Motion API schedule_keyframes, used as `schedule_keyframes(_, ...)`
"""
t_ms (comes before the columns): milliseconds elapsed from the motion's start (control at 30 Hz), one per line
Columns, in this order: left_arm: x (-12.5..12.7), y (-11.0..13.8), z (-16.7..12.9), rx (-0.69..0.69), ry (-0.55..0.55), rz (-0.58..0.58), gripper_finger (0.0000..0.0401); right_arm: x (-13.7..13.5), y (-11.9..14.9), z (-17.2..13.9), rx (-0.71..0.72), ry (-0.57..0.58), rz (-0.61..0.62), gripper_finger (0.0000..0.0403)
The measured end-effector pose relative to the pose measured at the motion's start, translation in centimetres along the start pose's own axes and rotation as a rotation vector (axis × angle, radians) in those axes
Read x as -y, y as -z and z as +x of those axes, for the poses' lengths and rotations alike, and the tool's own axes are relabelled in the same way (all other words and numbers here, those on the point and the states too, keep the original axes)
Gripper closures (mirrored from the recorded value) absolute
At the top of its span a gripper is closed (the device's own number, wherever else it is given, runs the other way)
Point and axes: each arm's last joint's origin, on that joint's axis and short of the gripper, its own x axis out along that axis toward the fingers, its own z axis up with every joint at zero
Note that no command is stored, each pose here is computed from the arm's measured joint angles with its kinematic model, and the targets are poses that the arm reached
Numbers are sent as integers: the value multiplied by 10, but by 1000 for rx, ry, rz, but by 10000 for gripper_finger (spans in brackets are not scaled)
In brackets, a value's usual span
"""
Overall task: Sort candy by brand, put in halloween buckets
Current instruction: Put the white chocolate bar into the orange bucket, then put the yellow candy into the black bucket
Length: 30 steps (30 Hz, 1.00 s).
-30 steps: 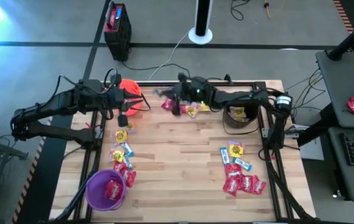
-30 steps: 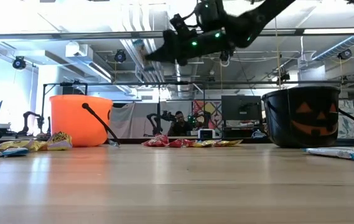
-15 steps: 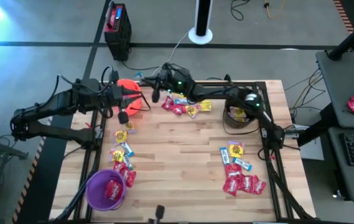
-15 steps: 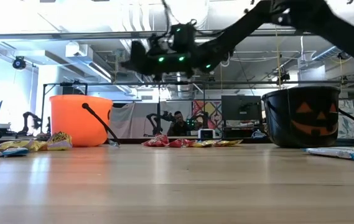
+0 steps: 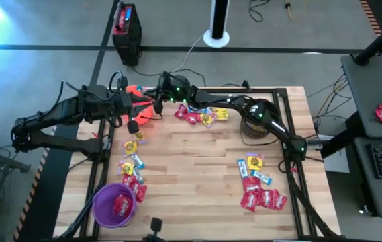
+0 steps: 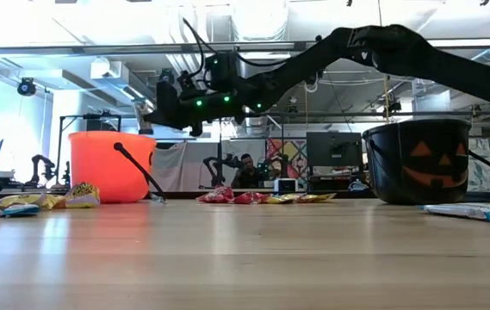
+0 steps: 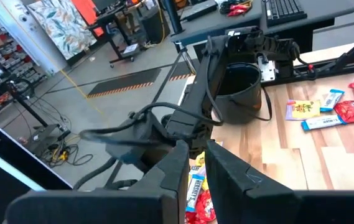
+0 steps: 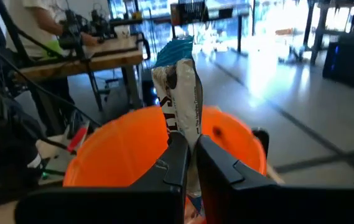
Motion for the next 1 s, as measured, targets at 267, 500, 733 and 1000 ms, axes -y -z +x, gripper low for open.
schedule_keyframes(267,0,0,0,1,-1,0,363,-1,4,1,-84,5,11,321)
schedule_keyframes(500,0,0,0,0,0,-25,363,-1,3,-1,-116,4,0,247)
schedule_keyframes(733,5,11,3,-127,28,-213,363,-11,-34,-28,-323,-39,-104,226)
schedule_keyframes(1000,22,40,25,-497,30,-474,363,-31,-55,-77,-602,-86,-134,243)
